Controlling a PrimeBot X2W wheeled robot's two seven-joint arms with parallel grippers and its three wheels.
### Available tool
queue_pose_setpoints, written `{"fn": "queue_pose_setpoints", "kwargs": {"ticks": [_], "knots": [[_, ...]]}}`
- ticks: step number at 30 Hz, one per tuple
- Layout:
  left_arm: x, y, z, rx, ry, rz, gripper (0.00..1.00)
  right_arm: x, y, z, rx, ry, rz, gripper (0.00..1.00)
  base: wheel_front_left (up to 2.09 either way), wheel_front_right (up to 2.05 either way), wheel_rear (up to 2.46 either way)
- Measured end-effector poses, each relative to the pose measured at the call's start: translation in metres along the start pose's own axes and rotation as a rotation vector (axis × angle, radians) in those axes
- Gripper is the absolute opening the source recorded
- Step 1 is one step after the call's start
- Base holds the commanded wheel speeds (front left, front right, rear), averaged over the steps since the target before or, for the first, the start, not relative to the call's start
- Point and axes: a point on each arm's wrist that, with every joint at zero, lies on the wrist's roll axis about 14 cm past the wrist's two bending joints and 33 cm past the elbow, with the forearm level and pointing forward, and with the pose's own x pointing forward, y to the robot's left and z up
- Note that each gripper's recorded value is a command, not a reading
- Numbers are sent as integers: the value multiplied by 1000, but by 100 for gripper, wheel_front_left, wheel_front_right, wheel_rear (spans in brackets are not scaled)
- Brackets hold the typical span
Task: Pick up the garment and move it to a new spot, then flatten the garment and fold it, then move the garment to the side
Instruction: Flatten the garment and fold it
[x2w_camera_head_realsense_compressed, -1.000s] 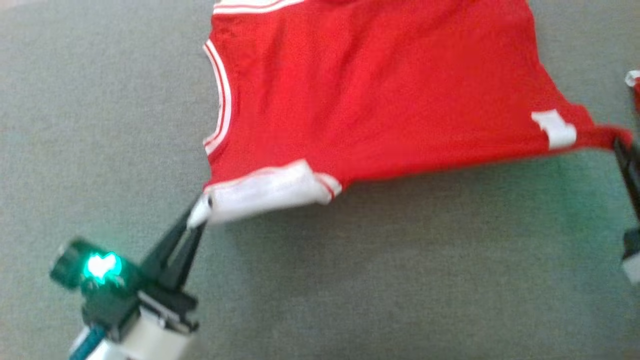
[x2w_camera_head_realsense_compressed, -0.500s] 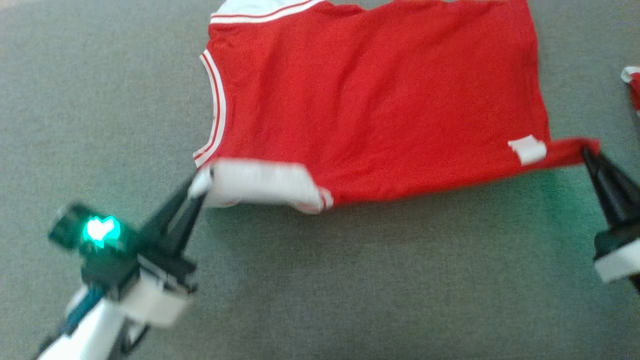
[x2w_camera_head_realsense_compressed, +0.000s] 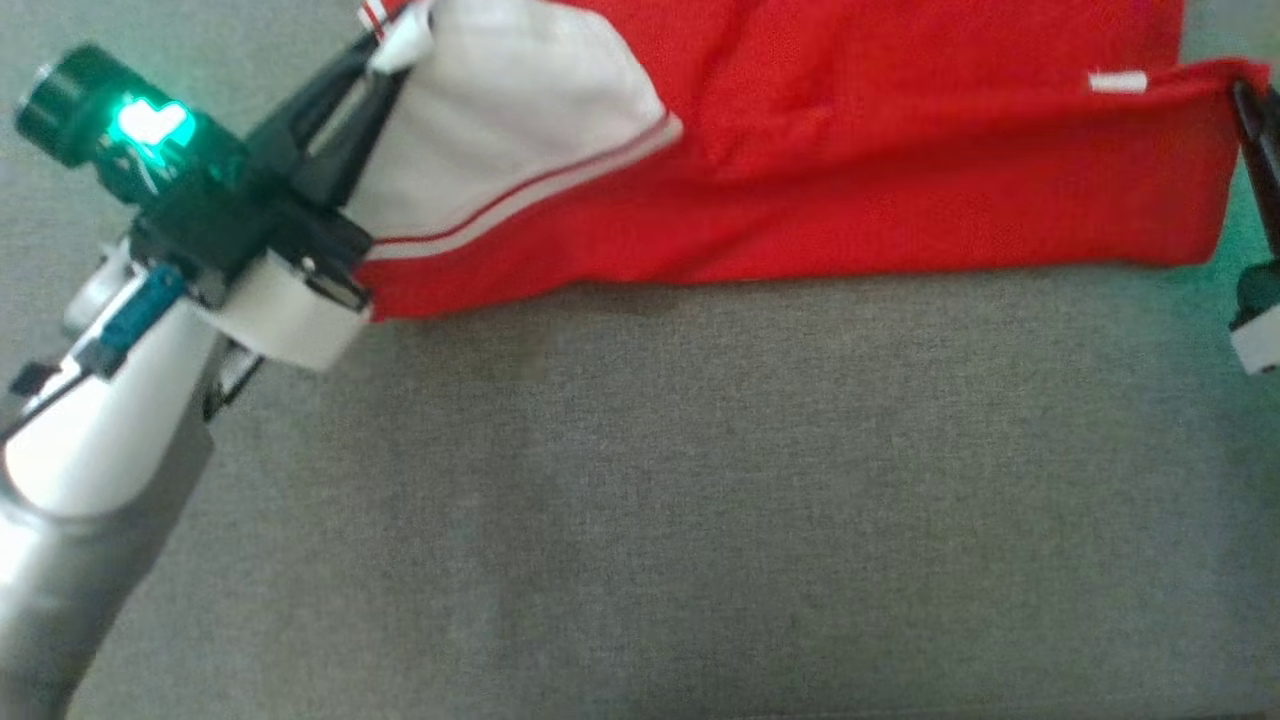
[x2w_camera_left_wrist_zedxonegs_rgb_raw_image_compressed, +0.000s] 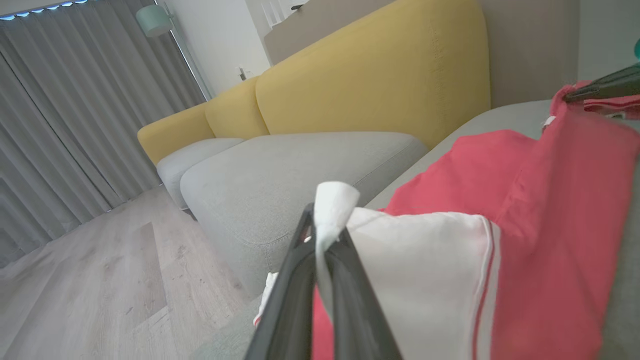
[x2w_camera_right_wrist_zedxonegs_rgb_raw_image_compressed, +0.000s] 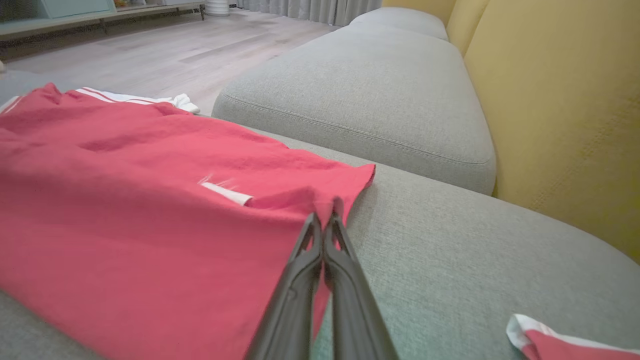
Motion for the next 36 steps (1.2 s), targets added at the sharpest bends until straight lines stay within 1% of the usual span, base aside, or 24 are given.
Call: {"fn": "queue_pose_setpoints", "kwargs": {"ticks": [2,3,4,5,7,9,11,13,16,17,19,23,29,34,35,36], "knots": [[7,7,-19,-2,40,8,0,10,2,-12,-5,37,14,0,0,0,0],[8,7,-26,-12,57,10,3,11,3,-18,-6,59,18,9,0,0,0],[9,6,-32,-28,71,12,43,12,3,-23,-4,79,17,67,0,0,0],[9,5,-36,-39,81,14,100,12,4,-27,4,91,14,100,0,0,0],[13,6,-36,-57,73,30,100,12,6,-29,13,93,12,100,0,0,0],[14,15,-27,-69,46,106,100,11,10,-21,24,55,12,100,0,0,0],[6,17,-27,-103,44,178,100,8,11,-13,30,26,5,100,0,0,0],[-10,5,-40,-185,81,225,100,5,12,-7,41,-1,-4,100,0,0,0],[-40,-26,-67,-304,171,261,100,-7,17,-11,65,4,-14,100,0,0,0],[-40,-26,-67,-304,171,261,100,-7,17,-11,65,4,-14,100,0,0,0],[-55,-40,-79,-364,217,290,100,-15,21,-16,85,10,-19,100,0,0,0],[-72,-45,-99,-439,285,366,100,-25,28,-24,108,24,-24,100,0,0,0],[-81,-52,-118,-517,349,417,100,-28,27,-22,106,17,-33,100,0,0,0],[-78,-60,-122,-568,362,389,100,-28,27,-25,109,27,-35,100,0,0,0],[-78,-61,-121,-572,360,380,93,-28,27,-26,113,29,-37,100,0,0,0],[-77,-62,-120,-578,363,376,78,-28,27,-27,120,32,-40,100,0,0,0]]}}
